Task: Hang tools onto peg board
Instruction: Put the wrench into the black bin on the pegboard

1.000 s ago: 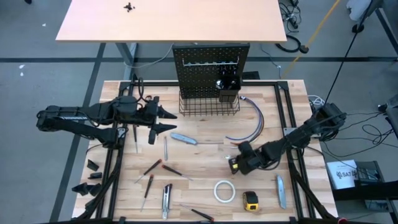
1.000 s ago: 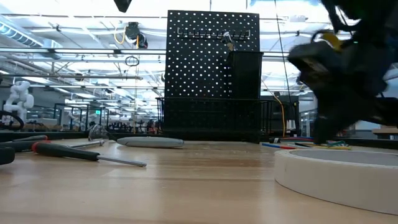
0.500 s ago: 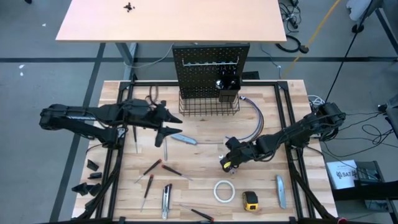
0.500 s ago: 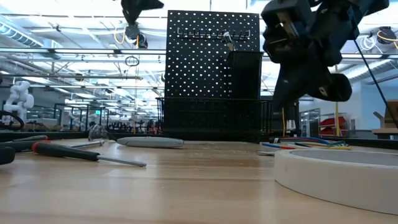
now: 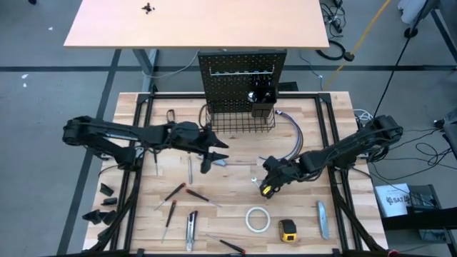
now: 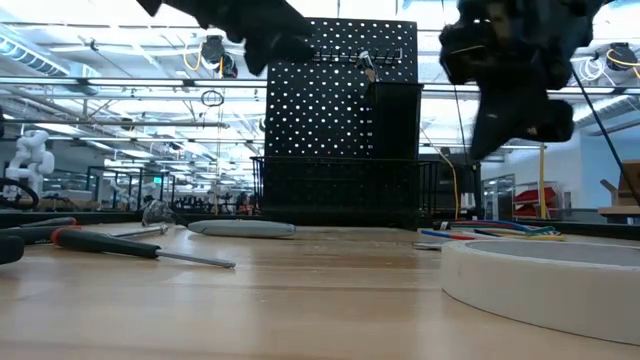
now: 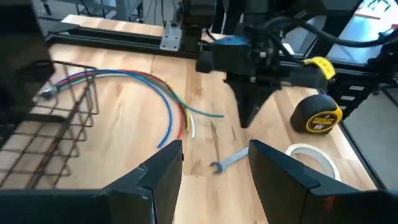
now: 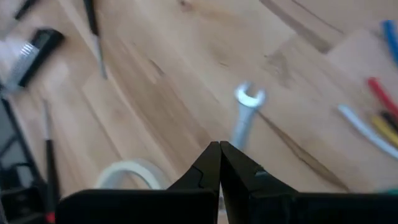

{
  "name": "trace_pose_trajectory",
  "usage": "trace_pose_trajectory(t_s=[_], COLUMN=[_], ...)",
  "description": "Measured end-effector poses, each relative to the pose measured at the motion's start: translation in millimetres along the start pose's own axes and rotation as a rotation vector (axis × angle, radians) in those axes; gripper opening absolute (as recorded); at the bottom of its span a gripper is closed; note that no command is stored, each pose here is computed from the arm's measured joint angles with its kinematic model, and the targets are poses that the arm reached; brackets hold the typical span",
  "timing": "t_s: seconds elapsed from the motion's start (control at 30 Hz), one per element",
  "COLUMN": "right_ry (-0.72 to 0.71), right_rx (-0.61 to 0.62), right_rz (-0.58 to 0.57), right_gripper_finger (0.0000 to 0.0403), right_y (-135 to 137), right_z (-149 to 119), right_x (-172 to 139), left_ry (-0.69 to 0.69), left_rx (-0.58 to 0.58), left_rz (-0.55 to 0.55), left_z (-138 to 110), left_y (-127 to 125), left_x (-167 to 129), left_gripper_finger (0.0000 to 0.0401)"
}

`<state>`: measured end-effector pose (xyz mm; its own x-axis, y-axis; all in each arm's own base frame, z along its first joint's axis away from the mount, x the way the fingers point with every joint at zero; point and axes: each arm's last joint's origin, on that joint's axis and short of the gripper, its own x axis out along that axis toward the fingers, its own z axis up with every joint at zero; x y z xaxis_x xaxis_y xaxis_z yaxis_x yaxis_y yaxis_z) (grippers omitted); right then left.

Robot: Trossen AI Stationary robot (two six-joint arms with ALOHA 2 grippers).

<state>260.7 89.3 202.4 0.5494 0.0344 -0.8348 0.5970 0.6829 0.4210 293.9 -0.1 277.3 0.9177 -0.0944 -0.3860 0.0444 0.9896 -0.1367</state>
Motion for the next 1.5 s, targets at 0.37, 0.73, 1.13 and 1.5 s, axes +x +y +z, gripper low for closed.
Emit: trace_pose_trajectory(t_s=[0.37, 0.73, 1.13, 1.5], right_ry=[-0.030, -0.100, -0.439, -0.241], right_rx=[-0.179, -0.274, -0.418, -0.281], right_rz=[0.013, 0.067, 0.401, 0.272], right_gripper_finger=[0.0000, 0.0000, 0.0000, 0.0000], right_y=[-11, -19, -6, -13], right_z=[9, 20, 35, 23], right_x=[-34, -63, -125, -102], left_ry=[-0.085, -0.144, -0.135, -0.052], left_rx=[-0.080, -0.131, -0.137, -0.038], left_rz=[-0.003, -0.003, -0.022, -0.159], left_z=[1, 6, 1, -22], left_y=[7, 9, 8, 17], left_x=[19, 22, 30, 61], left_gripper_finger=[0.0187, 0.0187, 0.0183, 0.0108])
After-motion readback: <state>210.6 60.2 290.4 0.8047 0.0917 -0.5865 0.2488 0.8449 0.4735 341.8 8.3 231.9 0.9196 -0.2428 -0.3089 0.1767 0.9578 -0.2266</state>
